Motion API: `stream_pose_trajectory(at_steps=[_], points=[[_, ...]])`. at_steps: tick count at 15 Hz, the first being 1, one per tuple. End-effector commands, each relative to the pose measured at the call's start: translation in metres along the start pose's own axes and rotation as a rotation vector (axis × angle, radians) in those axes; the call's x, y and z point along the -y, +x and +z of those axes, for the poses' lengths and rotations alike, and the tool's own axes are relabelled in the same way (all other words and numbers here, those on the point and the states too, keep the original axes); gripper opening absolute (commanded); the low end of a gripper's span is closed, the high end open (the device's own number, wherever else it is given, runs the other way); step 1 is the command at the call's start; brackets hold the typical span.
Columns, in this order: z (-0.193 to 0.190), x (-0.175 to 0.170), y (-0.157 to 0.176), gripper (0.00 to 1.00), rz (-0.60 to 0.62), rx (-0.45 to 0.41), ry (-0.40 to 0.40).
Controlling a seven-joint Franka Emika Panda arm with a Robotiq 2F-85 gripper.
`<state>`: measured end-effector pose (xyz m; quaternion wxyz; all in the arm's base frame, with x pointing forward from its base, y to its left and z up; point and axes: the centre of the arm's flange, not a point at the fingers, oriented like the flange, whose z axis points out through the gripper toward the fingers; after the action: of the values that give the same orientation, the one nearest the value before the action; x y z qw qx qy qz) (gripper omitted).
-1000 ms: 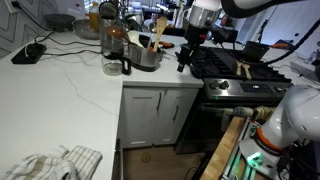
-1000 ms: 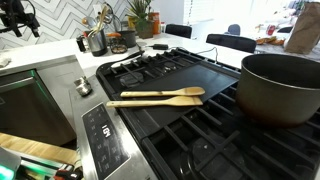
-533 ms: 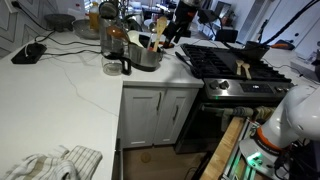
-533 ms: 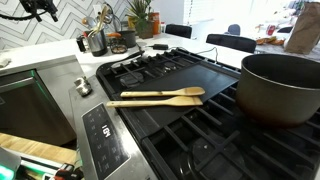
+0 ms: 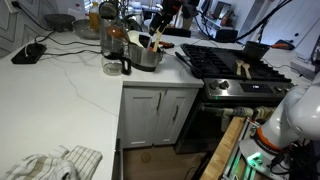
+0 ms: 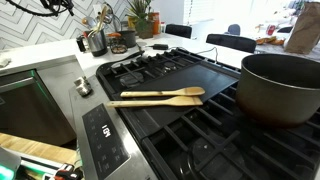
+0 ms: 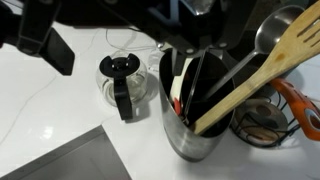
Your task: Remove the white big spoon from the cutlery holder and put it on the cupboard
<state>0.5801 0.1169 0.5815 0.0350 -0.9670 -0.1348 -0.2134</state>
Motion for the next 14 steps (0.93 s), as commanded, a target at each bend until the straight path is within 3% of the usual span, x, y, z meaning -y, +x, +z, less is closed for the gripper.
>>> stream_pose_trajectory(at_steps=[1,8,14], points=[[0.004,-0.006,0.003,1.00,-0.002,-0.015,0.000],[0.009,-0.017,0.012,1.00,0.011,-0.037,0.008],[0.038,-0.066,0.027,1.00,0.071,-0.059,0.155]])
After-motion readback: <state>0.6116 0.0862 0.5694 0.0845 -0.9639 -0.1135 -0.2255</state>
